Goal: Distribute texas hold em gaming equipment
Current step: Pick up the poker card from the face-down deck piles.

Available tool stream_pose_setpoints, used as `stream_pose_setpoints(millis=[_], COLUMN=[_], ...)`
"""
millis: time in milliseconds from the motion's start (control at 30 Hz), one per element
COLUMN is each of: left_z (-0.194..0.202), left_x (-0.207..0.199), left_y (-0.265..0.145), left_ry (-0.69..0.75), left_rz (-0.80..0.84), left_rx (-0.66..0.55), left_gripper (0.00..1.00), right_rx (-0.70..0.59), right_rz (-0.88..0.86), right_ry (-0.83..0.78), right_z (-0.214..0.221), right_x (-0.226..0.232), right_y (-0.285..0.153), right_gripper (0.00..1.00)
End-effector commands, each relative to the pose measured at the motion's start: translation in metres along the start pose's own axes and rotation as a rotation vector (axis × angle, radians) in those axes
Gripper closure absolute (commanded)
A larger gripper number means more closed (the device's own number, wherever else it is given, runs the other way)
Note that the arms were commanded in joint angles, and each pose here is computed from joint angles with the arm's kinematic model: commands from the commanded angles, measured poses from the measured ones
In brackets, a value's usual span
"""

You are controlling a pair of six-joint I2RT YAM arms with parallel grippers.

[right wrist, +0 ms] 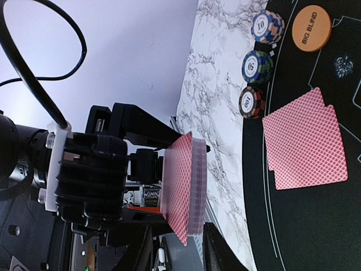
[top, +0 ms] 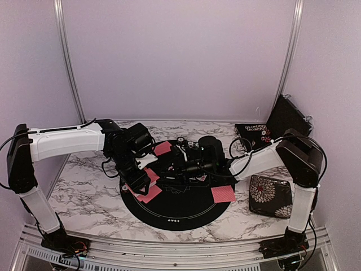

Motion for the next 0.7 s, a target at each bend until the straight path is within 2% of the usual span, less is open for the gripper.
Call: stream_pose_setpoints(millis=[0, 667], left_z=[0.000, 0.001], left_x=[-0.002, -0.002], left_y=[-0.009, -0.010], left_ry=[0.004, 0.005], left_rz=[0.014, 0.014], left_rx=[-0.035, -0.039], left_gripper=[0.45, 0.45], right_rx=[-0.004, 0.023], right_rz=[-0.015, -0.015], right_ry=[-0.014, -0.007], right_z=[-0.004, 0.000], right_x=[0.007, 0.005], right_y=[0.001, 0.011], right_gripper=[0.72, 0.77])
Point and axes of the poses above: each gripper's point midway between its finger pads, its own y axis out along the fingers, its own x axis along the line the jaws close on, z = x × y, the point moved 9 cm from there along -y, back along the fingers, and after that the axes turned 2 degrees about -y, right-handed, at the moved point
